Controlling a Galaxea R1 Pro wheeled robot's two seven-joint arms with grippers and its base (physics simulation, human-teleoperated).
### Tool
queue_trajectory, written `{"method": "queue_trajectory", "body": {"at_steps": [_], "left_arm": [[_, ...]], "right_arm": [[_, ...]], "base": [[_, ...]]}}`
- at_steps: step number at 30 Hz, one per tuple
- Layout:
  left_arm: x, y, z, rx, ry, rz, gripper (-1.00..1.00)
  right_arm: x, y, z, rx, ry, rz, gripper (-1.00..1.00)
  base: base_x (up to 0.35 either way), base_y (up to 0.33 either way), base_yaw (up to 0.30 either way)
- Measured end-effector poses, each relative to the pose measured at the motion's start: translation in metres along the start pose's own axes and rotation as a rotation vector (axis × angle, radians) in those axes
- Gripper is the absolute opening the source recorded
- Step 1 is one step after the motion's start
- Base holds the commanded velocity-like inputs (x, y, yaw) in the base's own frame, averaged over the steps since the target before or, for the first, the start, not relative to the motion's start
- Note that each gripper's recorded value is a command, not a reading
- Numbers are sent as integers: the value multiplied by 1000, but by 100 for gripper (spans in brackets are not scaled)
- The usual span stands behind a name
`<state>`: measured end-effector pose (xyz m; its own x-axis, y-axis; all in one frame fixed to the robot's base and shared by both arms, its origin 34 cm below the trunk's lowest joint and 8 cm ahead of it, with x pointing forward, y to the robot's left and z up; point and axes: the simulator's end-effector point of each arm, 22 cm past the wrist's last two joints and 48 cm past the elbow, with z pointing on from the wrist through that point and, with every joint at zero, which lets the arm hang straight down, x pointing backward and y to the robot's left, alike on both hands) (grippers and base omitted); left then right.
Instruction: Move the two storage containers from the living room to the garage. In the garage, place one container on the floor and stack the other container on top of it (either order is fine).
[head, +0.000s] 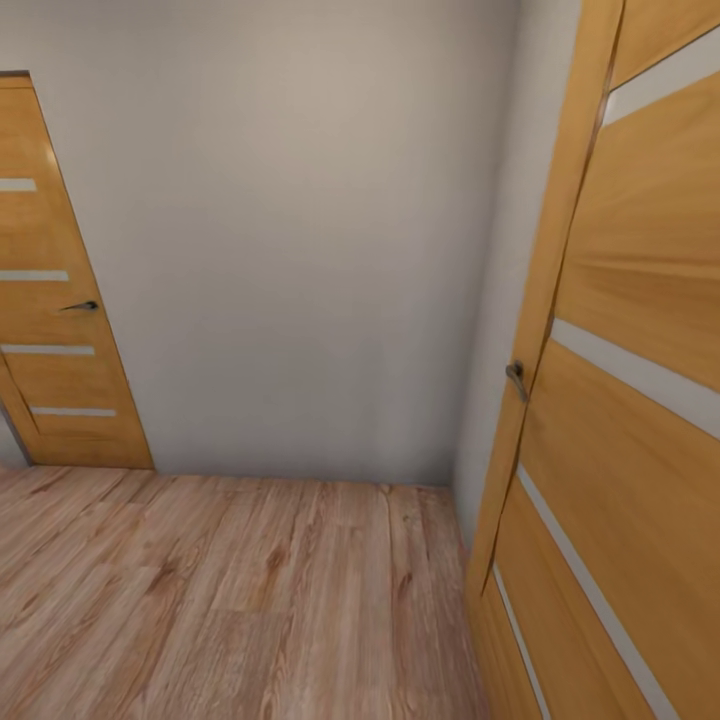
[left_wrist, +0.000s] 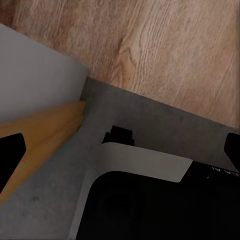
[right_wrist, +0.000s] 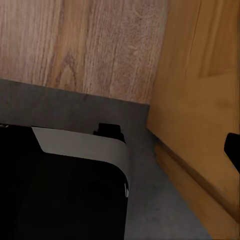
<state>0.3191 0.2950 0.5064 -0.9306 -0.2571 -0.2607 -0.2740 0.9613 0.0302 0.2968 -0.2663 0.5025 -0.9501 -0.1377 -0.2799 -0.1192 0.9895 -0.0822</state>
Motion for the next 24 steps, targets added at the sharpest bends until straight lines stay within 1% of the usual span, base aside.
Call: {"method": "queue_trajectory", "body": {"at_steps": [24], "left_arm": [[0,0,0,0,1,0,100]], "right_arm": [[0,-1,0,1,0,-1,100]], "base": [[322,0,0]]}}
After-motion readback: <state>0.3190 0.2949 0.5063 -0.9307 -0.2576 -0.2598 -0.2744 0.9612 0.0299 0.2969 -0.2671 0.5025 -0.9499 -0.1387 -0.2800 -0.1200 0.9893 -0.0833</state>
